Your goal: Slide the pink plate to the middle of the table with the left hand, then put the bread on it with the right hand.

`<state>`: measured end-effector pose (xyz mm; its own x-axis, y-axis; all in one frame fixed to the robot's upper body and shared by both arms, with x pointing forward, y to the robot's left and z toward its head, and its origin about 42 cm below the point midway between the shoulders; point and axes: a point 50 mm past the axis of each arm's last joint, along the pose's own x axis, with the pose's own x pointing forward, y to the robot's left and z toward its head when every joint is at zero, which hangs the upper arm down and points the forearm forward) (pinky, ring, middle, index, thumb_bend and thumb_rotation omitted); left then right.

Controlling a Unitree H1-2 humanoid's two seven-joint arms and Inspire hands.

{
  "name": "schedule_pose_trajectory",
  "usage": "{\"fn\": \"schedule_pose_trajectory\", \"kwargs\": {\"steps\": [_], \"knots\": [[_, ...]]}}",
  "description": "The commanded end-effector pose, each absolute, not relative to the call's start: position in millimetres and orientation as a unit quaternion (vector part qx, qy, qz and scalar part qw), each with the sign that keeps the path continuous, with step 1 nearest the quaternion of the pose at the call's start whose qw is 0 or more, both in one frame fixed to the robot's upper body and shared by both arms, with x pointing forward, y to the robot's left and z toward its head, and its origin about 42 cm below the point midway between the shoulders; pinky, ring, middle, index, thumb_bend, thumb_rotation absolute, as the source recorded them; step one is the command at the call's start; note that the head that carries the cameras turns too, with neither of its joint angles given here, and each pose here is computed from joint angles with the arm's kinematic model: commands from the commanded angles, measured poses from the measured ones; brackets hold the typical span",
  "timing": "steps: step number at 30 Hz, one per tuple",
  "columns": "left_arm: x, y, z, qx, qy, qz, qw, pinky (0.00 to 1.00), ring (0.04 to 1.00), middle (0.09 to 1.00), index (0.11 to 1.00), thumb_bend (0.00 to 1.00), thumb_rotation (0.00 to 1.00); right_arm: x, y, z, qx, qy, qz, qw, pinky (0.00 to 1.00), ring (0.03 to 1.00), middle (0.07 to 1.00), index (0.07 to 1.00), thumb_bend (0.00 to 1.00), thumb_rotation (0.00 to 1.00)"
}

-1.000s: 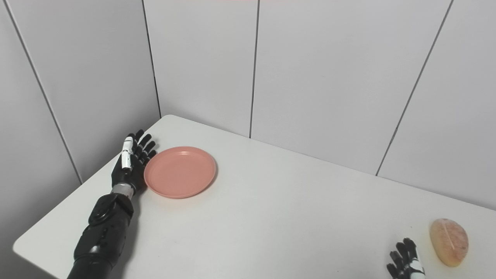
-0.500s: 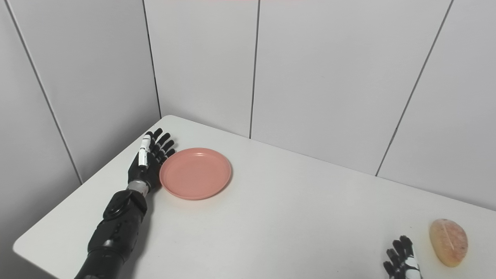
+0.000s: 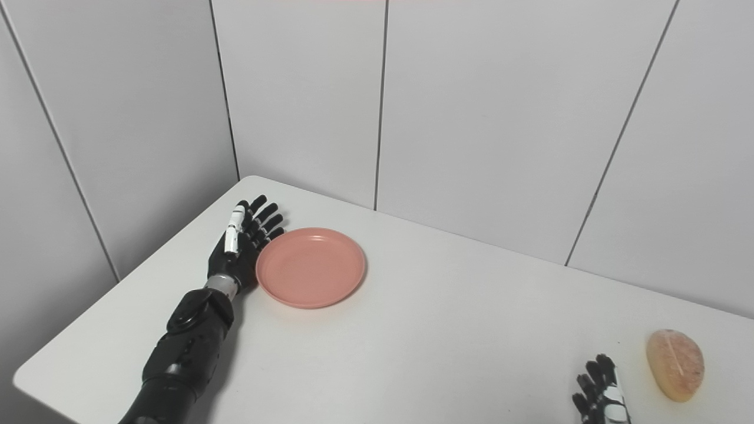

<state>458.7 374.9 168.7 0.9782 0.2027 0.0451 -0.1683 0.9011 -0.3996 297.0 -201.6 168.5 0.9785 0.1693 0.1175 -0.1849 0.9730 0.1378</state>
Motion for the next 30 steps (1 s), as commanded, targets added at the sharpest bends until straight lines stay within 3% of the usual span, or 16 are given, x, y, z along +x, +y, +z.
{"fn": "schedule_pose_trajectory", "kwargs": {"steps": [1, 30], "knots": [[456.9, 355.9, 149.6, -0.218, 0.009, 0.084, 0.972, 0.90, 0.894, 0.902, 0.893, 0.33, 1.00, 298.8, -198.6, 179.7, 0.077, -0.077, 0.093, 0.990, 1.00, 1.000, 1.000, 1.000, 0.29, 1.00], [460.4, 240.9, 139.3, -0.235, 0.054, -0.042, 0.970, 0.93, 0.904, 0.907, 0.885, 0.32, 1.00, 299.0, -182.1, 182.7, 0.079, -0.079, 0.081, 0.990, 1.00, 1.000, 1.000, 1.000, 0.36, 1.00]]}}
